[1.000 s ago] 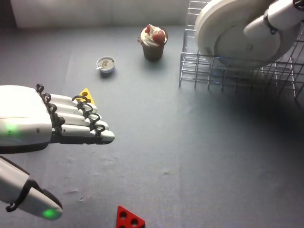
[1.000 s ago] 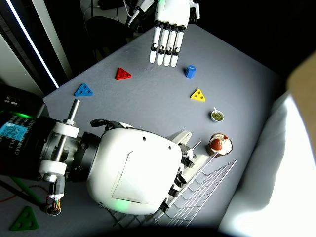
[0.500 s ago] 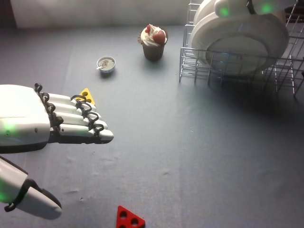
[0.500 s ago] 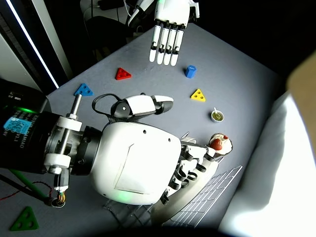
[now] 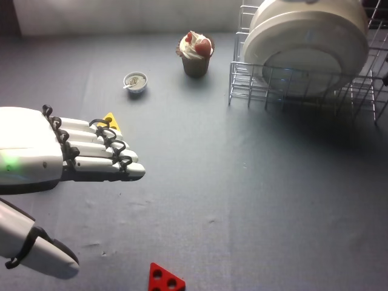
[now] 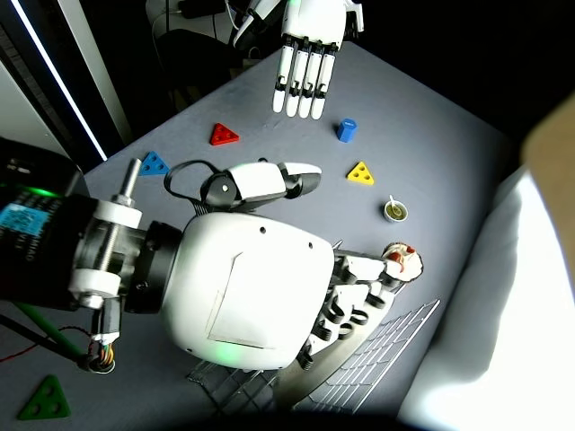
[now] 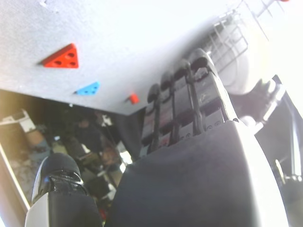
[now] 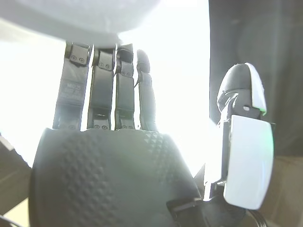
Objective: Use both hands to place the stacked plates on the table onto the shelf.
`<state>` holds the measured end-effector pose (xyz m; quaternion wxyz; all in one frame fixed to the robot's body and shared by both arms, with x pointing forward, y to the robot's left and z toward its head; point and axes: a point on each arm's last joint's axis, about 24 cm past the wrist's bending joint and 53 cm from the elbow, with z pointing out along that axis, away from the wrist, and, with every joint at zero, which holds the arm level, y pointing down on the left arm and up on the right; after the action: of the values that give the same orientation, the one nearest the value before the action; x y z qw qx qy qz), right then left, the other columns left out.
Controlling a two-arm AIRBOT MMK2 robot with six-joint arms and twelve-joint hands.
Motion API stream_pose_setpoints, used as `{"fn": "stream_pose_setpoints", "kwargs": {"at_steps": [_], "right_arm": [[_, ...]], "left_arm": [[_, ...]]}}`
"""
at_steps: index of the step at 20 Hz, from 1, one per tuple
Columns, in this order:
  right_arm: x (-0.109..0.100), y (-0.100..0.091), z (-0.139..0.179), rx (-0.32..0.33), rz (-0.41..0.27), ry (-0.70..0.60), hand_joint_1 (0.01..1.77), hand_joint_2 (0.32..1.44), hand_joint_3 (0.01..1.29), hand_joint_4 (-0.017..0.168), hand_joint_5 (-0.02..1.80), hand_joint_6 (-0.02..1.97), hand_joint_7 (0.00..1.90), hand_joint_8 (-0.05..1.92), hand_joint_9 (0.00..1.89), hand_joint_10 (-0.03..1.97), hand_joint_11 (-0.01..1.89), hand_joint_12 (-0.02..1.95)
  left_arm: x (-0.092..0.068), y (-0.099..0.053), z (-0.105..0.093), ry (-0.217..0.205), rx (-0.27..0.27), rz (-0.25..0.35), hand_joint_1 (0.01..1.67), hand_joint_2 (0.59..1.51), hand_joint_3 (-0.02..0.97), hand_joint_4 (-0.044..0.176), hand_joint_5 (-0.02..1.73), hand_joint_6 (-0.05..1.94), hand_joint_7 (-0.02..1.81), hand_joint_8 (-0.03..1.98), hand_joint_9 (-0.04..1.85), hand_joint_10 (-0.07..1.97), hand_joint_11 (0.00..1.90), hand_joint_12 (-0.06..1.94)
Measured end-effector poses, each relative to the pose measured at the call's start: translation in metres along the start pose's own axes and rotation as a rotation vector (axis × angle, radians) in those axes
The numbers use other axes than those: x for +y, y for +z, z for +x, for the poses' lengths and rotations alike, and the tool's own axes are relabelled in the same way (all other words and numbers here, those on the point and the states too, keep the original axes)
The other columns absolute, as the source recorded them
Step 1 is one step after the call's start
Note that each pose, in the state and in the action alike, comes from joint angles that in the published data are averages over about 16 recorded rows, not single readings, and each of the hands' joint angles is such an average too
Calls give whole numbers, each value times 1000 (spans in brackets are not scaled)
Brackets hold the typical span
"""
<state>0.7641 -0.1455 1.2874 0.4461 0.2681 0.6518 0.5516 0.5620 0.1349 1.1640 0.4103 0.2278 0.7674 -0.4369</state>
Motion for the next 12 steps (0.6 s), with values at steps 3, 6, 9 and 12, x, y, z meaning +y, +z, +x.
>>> {"fn": "stream_pose_setpoints", "kwargs": {"at_steps": [3,6,9,12], "right_arm": [[16,-3,-6,-17,-59,-31,560,963,17,10,419,11,537,19,593,22,609,322],[41,-9,-14,-37,-157,-87,561,963,17,12,425,12,541,18,585,22,592,301],[68,-21,-18,-46,-276,-158,563,962,17,15,430,12,543,19,576,22,582,292],[94,-43,-18,-36,-405,-247,565,959,17,17,433,12,541,19,569,22,578,291]], "left_arm": [[-1,0,0,-2,-2,2,128,969,5,-2,146,4,177,7,172,6,158,9],[-2,0,-1,-4,-4,5,129,969,5,-2,146,4,175,7,171,6,157,9],[-3,1,-1,-6,-5,7,130,969,5,-3,149,4,177,7,172,6,156,8],[-3,1,-1,-8,-6,8,129,969,5,-3,147,4,174,7,171,5,154,9]]}}
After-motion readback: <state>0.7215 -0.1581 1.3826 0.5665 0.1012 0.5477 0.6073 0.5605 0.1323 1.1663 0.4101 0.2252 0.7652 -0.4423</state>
